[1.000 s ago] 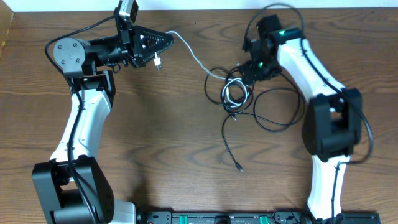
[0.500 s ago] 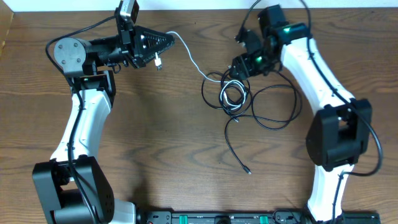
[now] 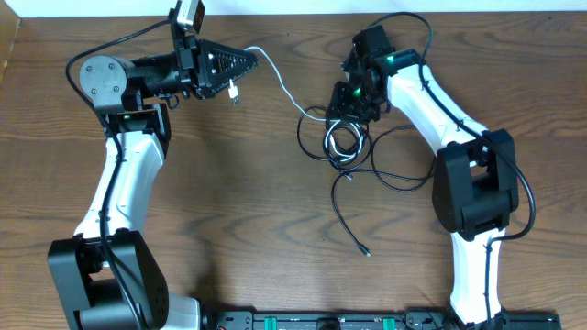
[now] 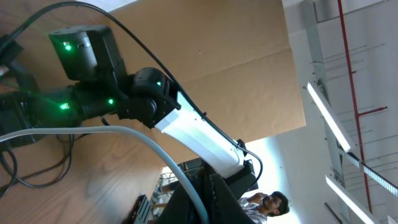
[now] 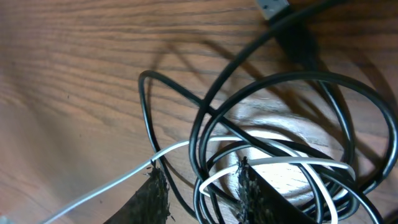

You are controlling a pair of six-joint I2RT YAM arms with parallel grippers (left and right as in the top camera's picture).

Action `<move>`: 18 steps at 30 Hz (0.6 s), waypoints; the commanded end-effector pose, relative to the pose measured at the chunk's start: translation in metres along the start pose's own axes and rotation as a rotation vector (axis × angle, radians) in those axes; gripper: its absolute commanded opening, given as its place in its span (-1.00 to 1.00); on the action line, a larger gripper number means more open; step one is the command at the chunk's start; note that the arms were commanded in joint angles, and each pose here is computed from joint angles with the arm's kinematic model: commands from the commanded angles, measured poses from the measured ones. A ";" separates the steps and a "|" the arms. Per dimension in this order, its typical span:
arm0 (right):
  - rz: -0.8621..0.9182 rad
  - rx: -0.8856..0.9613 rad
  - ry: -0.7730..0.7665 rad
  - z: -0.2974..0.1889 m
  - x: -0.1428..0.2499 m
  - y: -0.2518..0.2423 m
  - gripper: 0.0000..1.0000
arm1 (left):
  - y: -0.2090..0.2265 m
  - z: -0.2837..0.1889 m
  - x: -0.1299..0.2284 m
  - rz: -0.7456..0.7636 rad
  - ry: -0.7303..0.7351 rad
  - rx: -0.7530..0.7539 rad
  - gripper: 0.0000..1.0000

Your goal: Untangle cables

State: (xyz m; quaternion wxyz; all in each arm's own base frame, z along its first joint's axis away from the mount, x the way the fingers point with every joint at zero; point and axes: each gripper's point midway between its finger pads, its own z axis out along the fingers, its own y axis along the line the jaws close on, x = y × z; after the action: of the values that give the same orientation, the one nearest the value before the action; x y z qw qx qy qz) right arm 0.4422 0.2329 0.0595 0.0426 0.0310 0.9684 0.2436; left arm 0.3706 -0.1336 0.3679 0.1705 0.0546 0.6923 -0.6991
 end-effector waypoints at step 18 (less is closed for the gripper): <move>0.177 0.078 0.006 0.034 0.007 -0.030 -0.96 | -0.009 0.000 0.003 0.080 0.011 -0.001 -0.85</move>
State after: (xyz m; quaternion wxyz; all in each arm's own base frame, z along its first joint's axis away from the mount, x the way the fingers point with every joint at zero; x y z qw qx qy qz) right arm 0.4413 0.2254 0.0238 0.0218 0.1099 0.9686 0.2222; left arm 0.3695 -0.1340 0.3673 0.1755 0.0642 0.6928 -0.6965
